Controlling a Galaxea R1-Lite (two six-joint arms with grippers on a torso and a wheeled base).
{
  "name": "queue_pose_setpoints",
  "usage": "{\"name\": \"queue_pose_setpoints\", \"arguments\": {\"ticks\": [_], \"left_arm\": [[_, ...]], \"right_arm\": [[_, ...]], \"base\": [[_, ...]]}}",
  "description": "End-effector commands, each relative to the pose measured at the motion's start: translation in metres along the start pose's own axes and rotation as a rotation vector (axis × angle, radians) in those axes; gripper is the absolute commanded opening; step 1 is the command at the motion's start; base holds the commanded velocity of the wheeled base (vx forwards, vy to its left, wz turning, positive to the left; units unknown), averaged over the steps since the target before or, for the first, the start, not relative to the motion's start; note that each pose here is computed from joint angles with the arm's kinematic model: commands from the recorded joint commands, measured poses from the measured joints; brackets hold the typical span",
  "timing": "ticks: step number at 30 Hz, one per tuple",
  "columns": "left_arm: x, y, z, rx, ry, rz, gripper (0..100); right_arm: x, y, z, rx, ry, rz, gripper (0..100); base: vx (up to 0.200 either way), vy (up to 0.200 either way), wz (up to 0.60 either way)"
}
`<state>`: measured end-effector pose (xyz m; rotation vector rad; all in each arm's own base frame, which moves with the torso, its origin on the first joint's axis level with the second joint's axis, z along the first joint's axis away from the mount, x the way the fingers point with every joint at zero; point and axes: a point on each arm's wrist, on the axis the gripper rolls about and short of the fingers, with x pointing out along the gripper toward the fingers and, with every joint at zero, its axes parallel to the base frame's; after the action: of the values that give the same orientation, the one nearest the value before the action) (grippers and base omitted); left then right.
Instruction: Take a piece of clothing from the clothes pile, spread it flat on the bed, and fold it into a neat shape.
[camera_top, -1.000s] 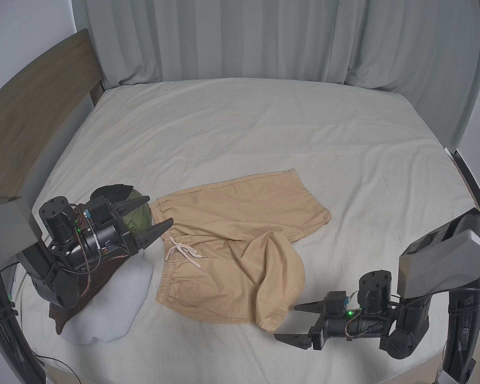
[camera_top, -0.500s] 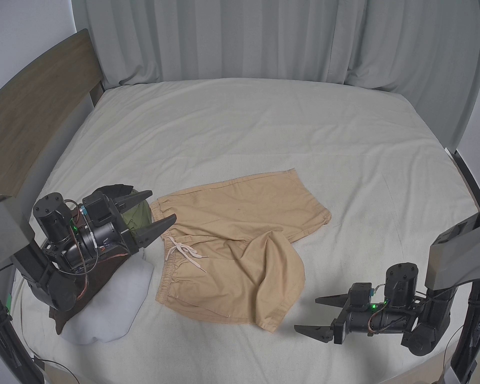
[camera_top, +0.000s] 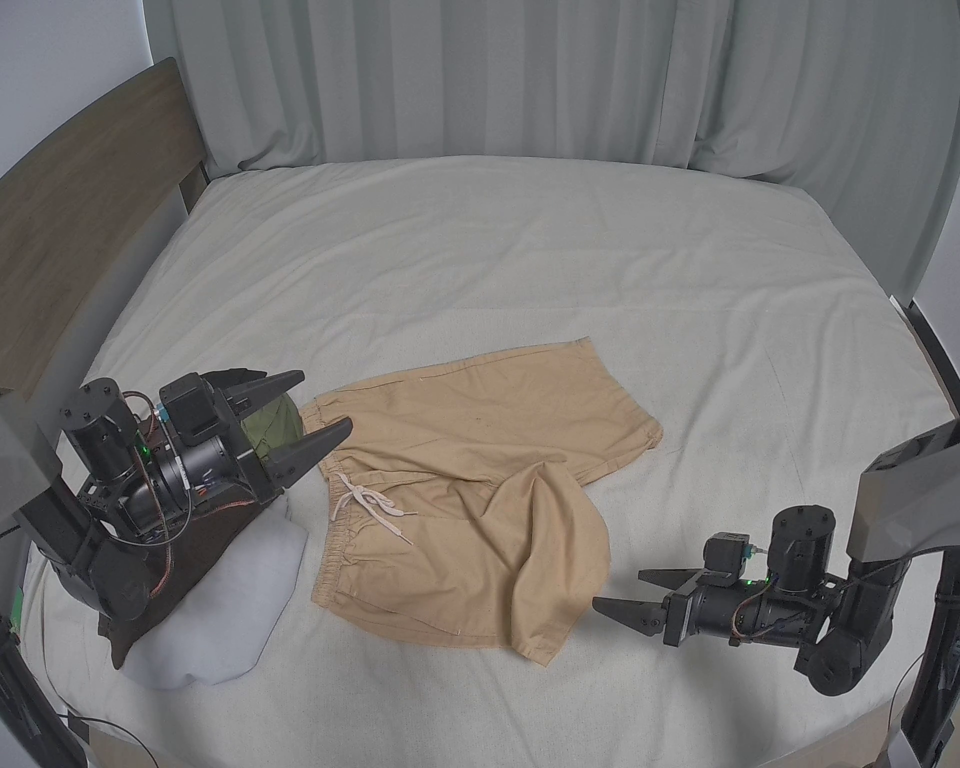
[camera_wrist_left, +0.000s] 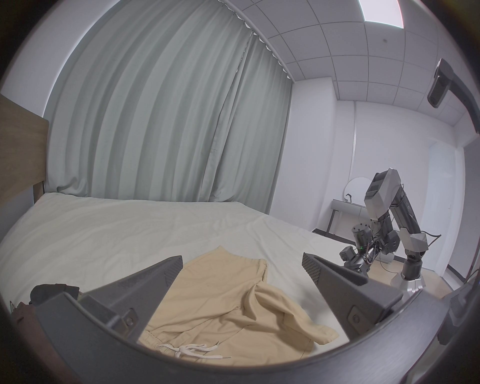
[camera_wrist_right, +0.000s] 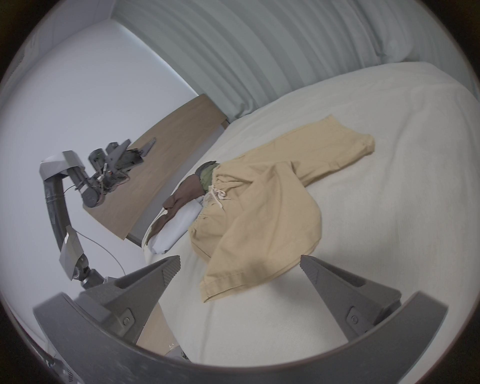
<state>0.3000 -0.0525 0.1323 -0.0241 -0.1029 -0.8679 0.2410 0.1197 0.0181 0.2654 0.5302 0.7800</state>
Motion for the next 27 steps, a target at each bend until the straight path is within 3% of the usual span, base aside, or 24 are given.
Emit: {"name": "queue_pose_setpoints", "arguments": {"ticks": [1, 11, 18, 27], "left_arm": [[-0.001, -0.007, -0.001, -0.003, 0.007, -0.015, 100], [0.013, 0.005, -0.029, -0.012, 0.057, -0.016, 100], [0.0, 0.006, -0.004, 0.014, 0.006, 0.008, 100], [-0.002, 0.002, -0.007, 0.001, 0.02, 0.003, 100]], "right_arm": [[0.009, -0.008, -0.012, 0.032, 0.042, -0.031, 100], [0.036, -0.034, -0.022, 0.083, 0.041, -0.074, 100], [0.033, -0.038, -0.023, 0.103, 0.038, -0.118, 100], [0.036, -0.037, -0.028, 0.168, 0.051, -0.117, 100]], "base": [[0.0, 0.0, 0.0], [0.0, 0.0, 0.0], [0.0, 0.0, 0.0], [0.0, 0.0, 0.0]]}}
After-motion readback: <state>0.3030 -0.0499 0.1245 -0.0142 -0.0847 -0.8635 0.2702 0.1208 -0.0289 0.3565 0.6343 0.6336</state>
